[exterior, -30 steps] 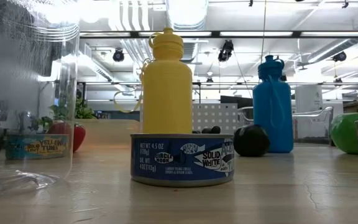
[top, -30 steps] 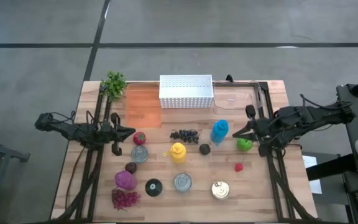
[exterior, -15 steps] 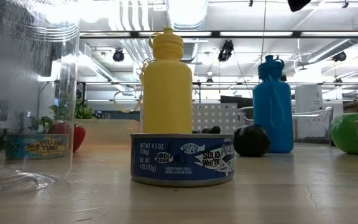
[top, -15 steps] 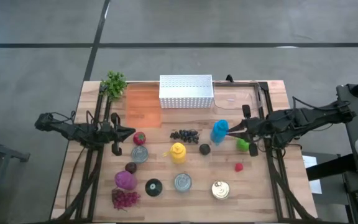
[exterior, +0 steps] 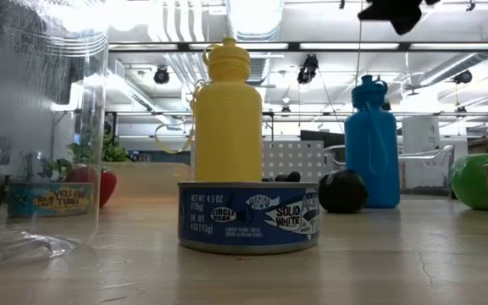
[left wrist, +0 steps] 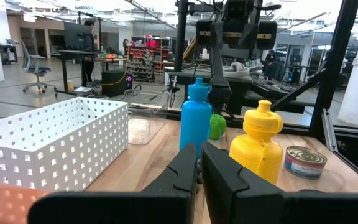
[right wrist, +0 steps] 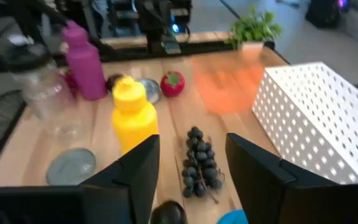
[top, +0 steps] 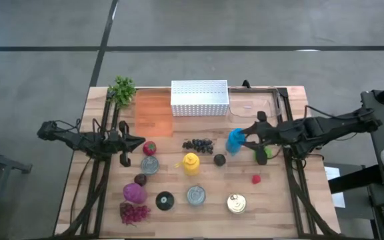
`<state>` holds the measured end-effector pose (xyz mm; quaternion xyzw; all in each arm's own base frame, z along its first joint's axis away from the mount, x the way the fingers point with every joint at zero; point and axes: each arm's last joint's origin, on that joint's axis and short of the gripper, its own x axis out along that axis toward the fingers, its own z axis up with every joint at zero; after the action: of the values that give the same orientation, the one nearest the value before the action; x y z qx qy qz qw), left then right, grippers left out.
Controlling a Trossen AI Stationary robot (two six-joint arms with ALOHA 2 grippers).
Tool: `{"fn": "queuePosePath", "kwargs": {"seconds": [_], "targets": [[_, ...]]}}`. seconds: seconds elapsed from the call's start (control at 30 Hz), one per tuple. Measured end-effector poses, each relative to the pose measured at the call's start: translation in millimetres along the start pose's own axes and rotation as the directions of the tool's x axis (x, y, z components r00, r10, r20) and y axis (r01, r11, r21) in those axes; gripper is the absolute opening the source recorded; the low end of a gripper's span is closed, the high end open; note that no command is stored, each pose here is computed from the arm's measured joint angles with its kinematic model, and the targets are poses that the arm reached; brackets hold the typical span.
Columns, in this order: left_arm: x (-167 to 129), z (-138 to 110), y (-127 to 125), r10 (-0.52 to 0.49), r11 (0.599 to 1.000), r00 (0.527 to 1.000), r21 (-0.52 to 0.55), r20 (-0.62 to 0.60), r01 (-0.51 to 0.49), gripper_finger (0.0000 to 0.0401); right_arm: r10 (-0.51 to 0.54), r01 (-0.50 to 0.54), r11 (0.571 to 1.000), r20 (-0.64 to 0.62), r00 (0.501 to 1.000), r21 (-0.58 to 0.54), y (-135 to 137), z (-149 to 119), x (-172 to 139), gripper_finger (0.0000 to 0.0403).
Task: Pick & Place Food Item
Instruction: Put the blue water bottle into the transparent bin
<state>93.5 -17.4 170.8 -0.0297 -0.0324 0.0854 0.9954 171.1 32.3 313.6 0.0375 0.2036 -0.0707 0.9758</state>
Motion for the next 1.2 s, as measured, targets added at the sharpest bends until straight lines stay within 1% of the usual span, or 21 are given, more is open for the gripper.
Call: {"fn": "queuePosePath", "kwargs": {"seconds": [0.13, 0.3, 0.43, 0.53, 0.9, 1.2], "targets": [[0.0, -0.1, 0.0, 0.000, 1.000, 1.000, 0.000, 0.000, 0.000, 0.0028, -0.044, 0.044, 0.999, -0.047, 0.998, 0.011, -5.1, -3.2, 7.4, 0.0201], [0.0, 0.0, 0.0, 0.000, 1.000, 1.000, 0.000, 0.000, 0.000, 0.0028, -0.112, 0.116, 0.993, -0.078, 0.991, 0.037, -15.8, -4.1, 16.7, 0.0203], [0.0, 0.1, 0.0, 0.000, 1.000, 1.000, 0.000, 0.000, 0.000, 0.0028, -0.166, 0.179, 0.980, -0.140, 0.976, 0.084, -24.9, -8.7, 21.5, 0.0203], [0.0, -0.1, 0.0, 0.000, 1.000, 1.000, 0.001, -0.001, 0.000, 0.0028, -0.190, 0.209, 0.974, -0.201, 0.961, 0.081, -28.8, -14.5, 22.1, 0.0203], [0.0, 0.0, 0.0, 0.000, 1.000, 1.000, 0.002, 0.000, 0.000, 0.0028, -0.198, 0.218, 0.974, -0.236, 0.951, 0.061, -29.0, -17.6, 27.2, 0.0203], [0.0, 0.0, 0.0, 0.000, 1.000, 1.000, 0.001, 0.000, 0.000, 0.0028, -0.211, 0.230, 0.973, -0.308, 0.927, 0.024, -27.1, -25.5, 42.6, 0.0203]]}}
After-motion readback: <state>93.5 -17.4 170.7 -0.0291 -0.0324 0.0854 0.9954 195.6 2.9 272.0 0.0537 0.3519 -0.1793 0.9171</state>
